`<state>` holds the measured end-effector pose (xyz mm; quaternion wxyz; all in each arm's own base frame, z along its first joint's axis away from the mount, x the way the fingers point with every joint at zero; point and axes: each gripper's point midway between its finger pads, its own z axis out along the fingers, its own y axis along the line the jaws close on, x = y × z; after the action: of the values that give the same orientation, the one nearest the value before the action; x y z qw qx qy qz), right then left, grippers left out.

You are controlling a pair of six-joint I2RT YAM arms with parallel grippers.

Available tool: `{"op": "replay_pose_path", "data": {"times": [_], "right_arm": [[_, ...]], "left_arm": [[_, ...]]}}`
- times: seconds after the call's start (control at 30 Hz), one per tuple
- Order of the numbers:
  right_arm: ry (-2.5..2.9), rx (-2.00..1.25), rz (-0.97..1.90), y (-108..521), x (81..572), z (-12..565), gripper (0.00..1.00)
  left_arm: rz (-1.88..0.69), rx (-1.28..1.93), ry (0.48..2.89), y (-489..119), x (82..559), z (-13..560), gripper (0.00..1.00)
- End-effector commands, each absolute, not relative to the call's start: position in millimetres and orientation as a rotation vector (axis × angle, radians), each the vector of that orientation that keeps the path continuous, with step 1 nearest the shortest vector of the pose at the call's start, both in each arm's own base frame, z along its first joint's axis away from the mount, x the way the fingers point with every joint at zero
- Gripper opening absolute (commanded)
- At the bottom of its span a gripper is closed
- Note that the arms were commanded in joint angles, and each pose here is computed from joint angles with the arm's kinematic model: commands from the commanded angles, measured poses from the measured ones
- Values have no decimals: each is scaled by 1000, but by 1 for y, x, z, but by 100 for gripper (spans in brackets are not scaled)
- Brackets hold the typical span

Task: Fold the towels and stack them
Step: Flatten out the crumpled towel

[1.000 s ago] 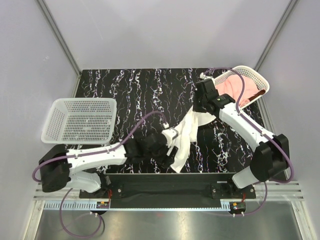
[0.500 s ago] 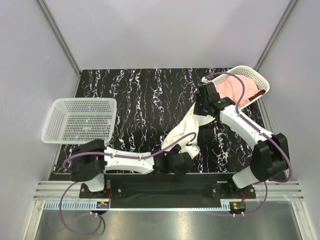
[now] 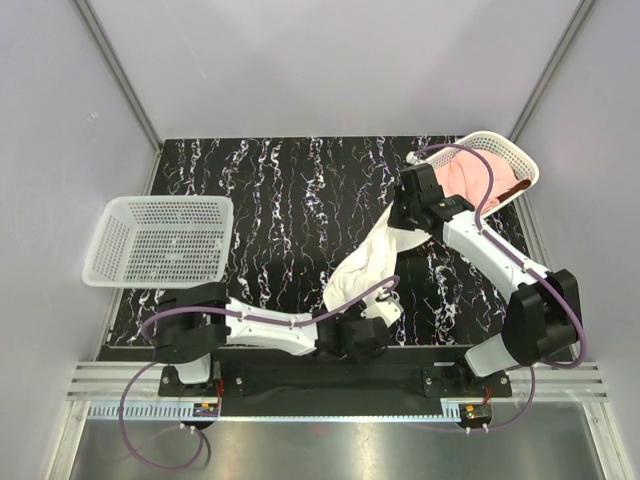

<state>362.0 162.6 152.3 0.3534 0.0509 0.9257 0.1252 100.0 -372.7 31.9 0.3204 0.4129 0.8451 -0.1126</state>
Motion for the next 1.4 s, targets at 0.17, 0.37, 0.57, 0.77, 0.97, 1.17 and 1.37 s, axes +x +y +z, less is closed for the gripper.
{"op": "replay_pose_path", "data": {"times": [0.17, 0.37, 0.57, 0.77, 0.97, 1.17, 1.37], "right_arm": [[2334, 150, 373, 164, 363, 169, 0], [2211, 147, 435, 166, 367, 208, 0], [1861, -59, 640, 189, 365, 340, 0], [1476, -225, 691, 184, 323, 513, 0], [1206, -367, 784, 166, 218, 610, 0], [1032, -434, 914, 152, 132, 649, 0], [1001, -417, 927, 145, 118, 656, 0]], "left_arm": [[-182, 957, 2199, -371, 119, 27, 38], [-114, 882, 2128, -354, 139, 69, 0], [-30, 738, 2023, -290, 204, 197, 0], [9, 662, 1787, -233, 233, 369, 0], [-223, 604, 1638, -198, 193, 512, 0], [-691, 698, 1416, -201, 123, 581, 0], [-889, 717, 1264, -202, 97, 606, 0]]}}
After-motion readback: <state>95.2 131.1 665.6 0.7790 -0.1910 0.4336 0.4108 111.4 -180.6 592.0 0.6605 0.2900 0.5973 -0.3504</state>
